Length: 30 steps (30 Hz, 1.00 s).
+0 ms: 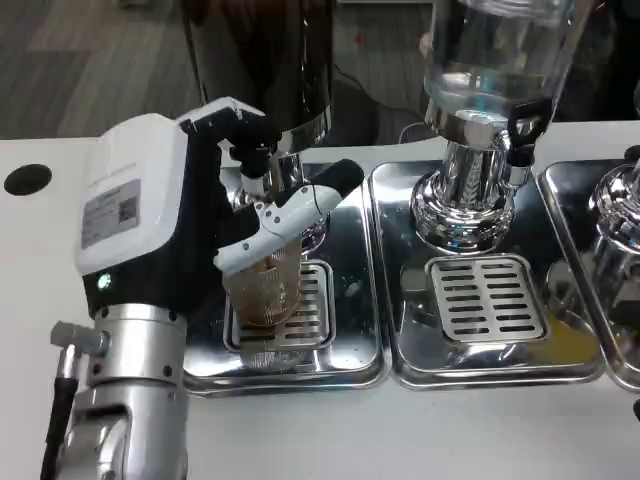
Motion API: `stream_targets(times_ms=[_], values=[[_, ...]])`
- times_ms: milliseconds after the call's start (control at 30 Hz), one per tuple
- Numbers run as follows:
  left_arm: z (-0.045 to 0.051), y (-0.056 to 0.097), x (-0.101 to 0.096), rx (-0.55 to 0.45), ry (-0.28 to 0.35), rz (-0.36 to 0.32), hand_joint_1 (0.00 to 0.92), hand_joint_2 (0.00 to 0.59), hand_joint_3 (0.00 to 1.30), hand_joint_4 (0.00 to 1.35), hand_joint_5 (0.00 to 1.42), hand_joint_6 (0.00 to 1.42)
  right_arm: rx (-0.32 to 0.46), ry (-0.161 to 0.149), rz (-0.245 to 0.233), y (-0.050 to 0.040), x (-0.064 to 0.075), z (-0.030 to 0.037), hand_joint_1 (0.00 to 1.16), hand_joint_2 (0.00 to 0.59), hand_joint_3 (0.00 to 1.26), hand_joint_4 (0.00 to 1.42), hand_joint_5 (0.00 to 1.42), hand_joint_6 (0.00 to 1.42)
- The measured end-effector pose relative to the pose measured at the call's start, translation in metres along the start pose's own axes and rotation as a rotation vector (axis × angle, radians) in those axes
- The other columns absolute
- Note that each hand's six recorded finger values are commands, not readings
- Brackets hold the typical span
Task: Grasp the cup under the faucet to collect the drink, then remove the cup.
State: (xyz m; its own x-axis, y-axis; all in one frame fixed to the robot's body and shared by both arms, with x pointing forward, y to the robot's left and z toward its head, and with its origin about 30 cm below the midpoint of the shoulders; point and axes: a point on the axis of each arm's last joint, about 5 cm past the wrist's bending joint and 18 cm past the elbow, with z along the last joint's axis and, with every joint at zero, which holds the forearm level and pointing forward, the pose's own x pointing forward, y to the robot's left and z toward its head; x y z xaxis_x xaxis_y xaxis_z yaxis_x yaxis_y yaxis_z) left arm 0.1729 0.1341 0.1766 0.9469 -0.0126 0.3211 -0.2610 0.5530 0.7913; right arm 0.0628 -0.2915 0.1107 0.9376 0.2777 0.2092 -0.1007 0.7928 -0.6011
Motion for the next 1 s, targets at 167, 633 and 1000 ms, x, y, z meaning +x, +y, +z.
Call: stream_targets(times_ms=[167,633,1000], values=[[0.0,-0.0002,-0.0009,-0.004,0.001,0.0,0.039,0.043,0.58,0.59,0.99,1.11,-0.002,0.001,0.0,-0.0006,0.0003,0.0008,0.6,0.347,0.31,0.22,0.21,0.12],[0.0004,-0.0011,-0.0027,-0.009,0.003,-0.004,0.041,0.047,0.58,0.6,0.99,1.1,-0.024,-0.016,0.002,-0.0044,0.0025,0.004,0.6,0.345,0.31,0.22,0.21,0.12],[0.0003,-0.002,-0.0056,-0.015,0.01,-0.01,0.042,0.048,0.58,0.6,0.99,1.1,-0.023,-0.009,0.01,-0.004,0.0007,0.0042,0.6,0.344,0.31,0.22,0.21,0.12]])
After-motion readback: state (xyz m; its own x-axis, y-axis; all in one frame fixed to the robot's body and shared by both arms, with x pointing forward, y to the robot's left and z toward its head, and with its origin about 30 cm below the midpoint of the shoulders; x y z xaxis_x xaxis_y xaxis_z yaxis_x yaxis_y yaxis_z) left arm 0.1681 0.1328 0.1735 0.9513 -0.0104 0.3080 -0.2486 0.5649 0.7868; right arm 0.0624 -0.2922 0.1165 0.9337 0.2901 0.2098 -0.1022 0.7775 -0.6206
